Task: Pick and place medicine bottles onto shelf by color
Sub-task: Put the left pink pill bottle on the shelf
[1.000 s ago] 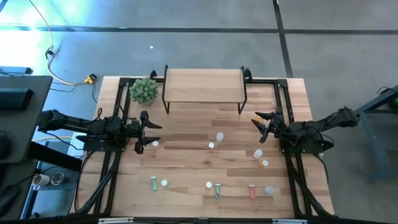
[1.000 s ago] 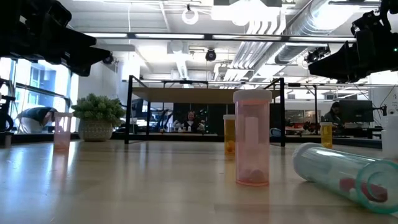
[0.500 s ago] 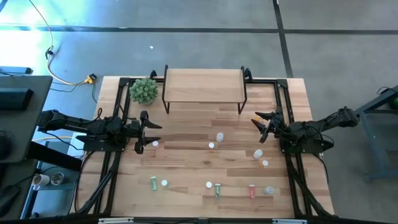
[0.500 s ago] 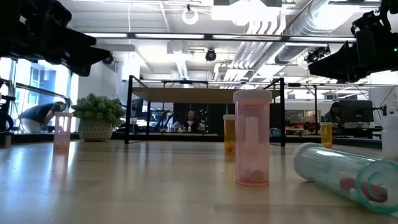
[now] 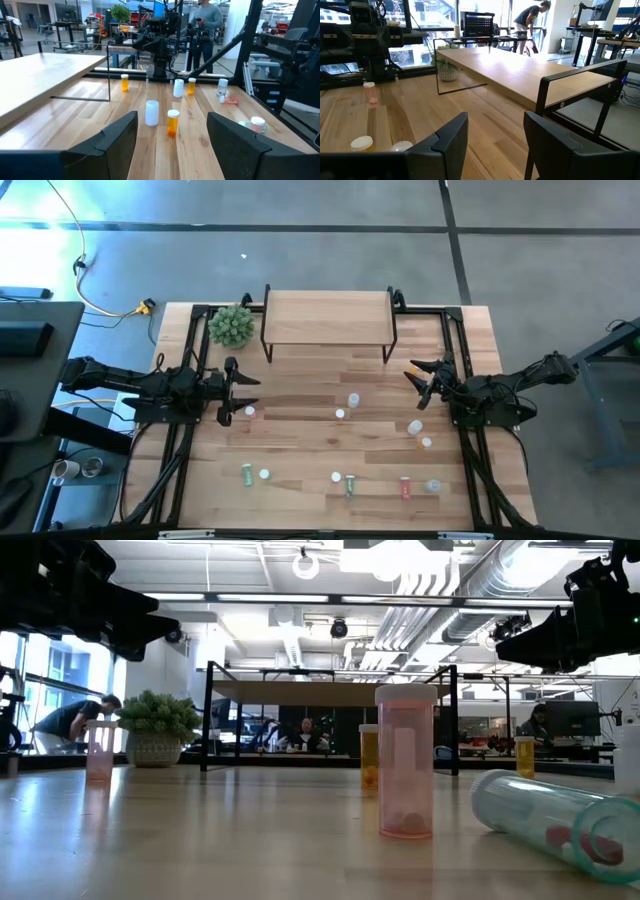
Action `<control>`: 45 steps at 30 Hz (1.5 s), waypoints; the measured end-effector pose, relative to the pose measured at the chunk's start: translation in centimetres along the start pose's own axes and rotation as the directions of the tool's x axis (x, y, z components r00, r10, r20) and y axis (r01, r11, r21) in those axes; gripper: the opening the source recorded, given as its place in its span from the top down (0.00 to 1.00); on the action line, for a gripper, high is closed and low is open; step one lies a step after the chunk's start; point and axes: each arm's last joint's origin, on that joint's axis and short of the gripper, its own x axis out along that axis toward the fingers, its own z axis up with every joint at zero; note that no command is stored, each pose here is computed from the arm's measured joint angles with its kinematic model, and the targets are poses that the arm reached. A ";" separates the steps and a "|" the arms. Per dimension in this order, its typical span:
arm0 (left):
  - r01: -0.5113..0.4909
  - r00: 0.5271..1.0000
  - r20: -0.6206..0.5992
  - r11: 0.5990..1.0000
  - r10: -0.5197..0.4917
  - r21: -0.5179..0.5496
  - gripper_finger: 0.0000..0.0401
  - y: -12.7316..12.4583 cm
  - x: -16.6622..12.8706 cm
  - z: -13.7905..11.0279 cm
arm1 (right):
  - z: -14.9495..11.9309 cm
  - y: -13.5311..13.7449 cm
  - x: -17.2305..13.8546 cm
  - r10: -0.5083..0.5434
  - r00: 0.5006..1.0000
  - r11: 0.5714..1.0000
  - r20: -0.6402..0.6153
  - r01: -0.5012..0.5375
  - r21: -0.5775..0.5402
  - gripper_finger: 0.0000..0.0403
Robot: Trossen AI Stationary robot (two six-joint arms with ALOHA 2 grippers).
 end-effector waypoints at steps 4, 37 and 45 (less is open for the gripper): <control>0.001 1.000 0.009 1.000 -0.001 -0.014 0.43 0.0 0.0 0.1 | 0.0 0.0 0.0 0.000 1.000 1.000 0.000 0.000 0.000 0.54; -0.187 0.850 -0.527 0.933 -0.004 -0.308 0.43 -0.7 0.6 6.5 | 0.0 0.0 0.0 0.000 1.000 1.000 0.000 0.000 0.000 0.54; -0.240 0.728 -0.684 0.948 0.033 -0.210 0.43 -1.4 1.1 4.6 | 0.0 0.0 0.0 0.000 1.000 1.000 0.000 0.000 0.000 0.54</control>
